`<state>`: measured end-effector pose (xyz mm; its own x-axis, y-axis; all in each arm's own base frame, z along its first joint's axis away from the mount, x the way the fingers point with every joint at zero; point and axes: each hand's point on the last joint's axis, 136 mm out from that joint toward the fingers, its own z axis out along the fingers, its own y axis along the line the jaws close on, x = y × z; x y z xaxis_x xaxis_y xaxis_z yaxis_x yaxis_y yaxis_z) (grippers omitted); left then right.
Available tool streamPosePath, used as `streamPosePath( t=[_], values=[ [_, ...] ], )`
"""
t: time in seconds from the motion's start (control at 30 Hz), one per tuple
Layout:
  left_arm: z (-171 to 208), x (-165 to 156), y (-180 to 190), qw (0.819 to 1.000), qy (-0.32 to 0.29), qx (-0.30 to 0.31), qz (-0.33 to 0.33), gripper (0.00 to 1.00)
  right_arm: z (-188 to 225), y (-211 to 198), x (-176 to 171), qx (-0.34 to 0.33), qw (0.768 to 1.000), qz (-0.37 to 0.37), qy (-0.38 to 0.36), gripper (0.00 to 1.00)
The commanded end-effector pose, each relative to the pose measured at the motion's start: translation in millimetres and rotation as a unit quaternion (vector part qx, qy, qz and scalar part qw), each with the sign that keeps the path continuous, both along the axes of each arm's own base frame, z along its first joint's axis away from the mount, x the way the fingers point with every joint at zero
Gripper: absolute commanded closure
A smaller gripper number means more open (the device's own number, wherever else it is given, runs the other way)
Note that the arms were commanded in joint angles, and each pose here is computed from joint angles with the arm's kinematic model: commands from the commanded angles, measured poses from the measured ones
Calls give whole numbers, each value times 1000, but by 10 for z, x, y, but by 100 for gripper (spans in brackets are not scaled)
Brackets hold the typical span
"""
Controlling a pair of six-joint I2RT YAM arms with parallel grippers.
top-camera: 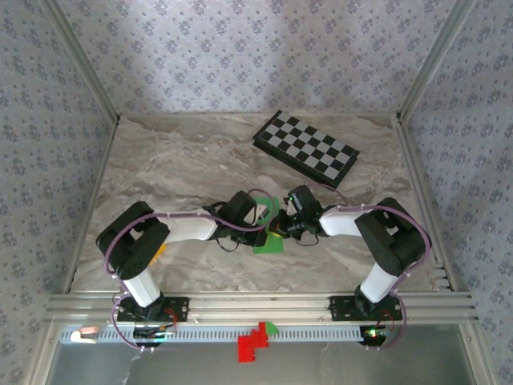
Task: Fold a paper plane with a square sheet of paper (pick it up from the middle)
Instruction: Fold the triangle a second time at the center of the table.
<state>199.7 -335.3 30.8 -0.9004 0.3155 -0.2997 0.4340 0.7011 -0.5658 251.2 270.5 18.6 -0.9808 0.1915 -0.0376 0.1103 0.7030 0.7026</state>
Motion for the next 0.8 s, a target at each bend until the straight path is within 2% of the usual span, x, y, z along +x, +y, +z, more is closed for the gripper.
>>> streamPosePath(
  t=[0.0, 0.2, 0.77],
  values=[
    [9, 55, -61, 1000, 1, -3, -2, 100, -380, -293, -216, -68, 996, -19, 59, 100],
    [-138, -26, 47, 1000, 18, 23, -4, 100, -400, -317, -225, -74, 995, -20, 62, 100],
    [-291, -400, 387, 997, 62, 44, 1, 100, -468, -410, -289, -106, 991, -18, 79, 100]
  ],
)
